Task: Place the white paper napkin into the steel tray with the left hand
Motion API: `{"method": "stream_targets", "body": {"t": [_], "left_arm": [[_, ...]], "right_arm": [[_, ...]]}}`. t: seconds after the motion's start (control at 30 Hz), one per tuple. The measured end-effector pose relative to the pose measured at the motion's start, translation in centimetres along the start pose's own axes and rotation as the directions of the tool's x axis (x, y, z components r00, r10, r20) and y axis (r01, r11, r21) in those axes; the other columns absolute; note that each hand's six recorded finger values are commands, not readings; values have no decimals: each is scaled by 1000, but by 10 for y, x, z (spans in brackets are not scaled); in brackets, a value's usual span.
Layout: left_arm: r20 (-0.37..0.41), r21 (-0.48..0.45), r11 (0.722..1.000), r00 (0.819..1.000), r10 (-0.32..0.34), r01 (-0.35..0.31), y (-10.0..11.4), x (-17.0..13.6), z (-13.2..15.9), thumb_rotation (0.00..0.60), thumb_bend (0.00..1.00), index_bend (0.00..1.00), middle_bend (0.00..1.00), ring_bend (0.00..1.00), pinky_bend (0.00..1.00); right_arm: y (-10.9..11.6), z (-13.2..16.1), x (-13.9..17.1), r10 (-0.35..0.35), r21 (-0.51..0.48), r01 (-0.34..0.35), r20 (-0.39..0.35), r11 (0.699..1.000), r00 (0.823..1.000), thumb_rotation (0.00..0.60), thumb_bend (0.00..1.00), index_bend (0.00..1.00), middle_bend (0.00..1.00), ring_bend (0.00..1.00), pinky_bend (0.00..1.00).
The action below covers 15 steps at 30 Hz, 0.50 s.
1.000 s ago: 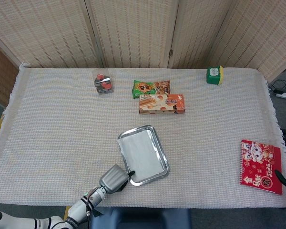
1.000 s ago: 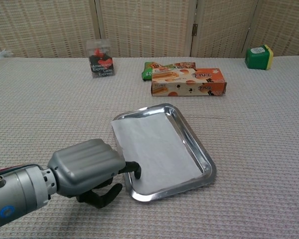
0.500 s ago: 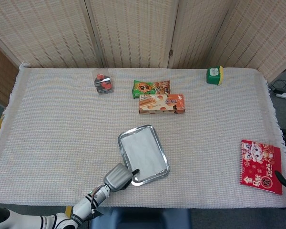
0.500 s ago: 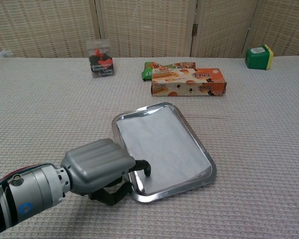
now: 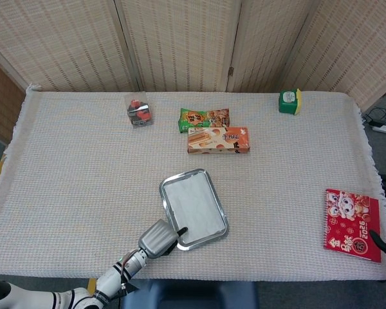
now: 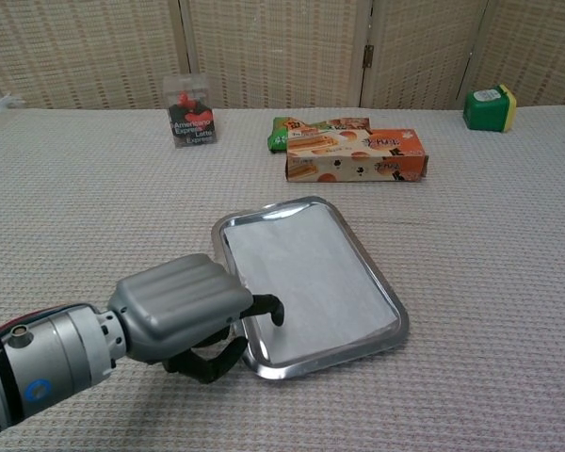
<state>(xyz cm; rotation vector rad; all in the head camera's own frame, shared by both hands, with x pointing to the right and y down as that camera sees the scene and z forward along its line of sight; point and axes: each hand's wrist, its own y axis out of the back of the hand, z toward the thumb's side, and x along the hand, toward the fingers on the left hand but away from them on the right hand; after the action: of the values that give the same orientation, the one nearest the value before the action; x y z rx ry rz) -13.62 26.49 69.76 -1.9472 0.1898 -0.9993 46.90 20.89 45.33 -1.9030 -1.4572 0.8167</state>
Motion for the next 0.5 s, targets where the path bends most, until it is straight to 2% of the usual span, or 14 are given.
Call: {"method": "stream_targets", "body": {"t": [0.23, 0.37, 0.43, 0.5], "left_arm": [[-6, -1, 999, 999, 46, -46, 14, -6, -1, 460, 715, 227, 1000, 1000, 1000], [-38, 5, 995, 994, 101, -101, 28, -16, -13, 467, 699, 208, 1000, 988, 1000], [-67, 5, 991, 989, 132, -132, 35, -23, -22, 470, 674, 203, 1000, 928, 1000], [-111, 0, 985, 979, 173, -174, 43, -34, -36, 485, 649, 197, 970, 804, 972]], "right_arm": [[-2, 0, -1, 5, 7, -5, -1, 1000, 1000, 600, 329, 0, 0, 0, 0], [-7, 1, 0, 20, 14, -20, 0, 1000, 1000, 600, 327, 0, 0, 0, 0], [-9, 1, -1, 29, 19, -29, 2, 999, 1000, 600, 327, 0, 0, 0, 0], [-13, 0, -1, 40, 28, -40, 6, 999, 999, 600, 328, 0, 0, 0, 0]]}}
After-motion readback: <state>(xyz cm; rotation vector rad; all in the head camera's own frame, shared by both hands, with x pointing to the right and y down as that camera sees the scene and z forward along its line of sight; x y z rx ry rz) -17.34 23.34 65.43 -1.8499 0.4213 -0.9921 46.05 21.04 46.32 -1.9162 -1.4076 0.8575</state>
